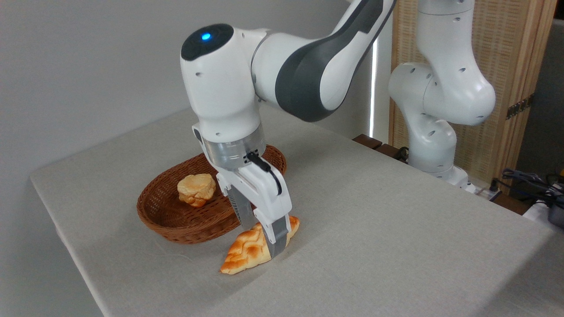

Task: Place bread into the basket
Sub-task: 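Move the gripper over the braided loaf and lower onto it, then close the gripper on the braided loaf's end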

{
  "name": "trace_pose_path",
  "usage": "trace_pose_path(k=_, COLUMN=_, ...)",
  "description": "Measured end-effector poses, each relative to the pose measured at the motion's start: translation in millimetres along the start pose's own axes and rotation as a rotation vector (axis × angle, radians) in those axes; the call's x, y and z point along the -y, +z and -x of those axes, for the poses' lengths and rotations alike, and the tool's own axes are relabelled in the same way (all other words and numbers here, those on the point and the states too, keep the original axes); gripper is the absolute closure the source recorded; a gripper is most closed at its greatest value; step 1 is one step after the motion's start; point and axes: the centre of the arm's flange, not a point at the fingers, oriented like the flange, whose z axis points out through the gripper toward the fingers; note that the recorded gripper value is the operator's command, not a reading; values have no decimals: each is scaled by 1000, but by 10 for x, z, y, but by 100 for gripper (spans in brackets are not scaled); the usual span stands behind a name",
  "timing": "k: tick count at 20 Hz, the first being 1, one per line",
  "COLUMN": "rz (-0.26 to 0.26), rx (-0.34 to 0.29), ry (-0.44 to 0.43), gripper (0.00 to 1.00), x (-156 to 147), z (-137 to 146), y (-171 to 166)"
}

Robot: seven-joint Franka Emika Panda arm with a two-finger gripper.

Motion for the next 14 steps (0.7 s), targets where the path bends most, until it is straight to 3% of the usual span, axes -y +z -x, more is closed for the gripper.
trace_pose_path(k=13, rz=45, rx=-31, ry=-11, gripper=0, x=14, z=-161, y=276)
trace_pose_path(k=14, rz=45, rx=-30, ry=-11, gripper=5, x=15, z=-161, y=278)
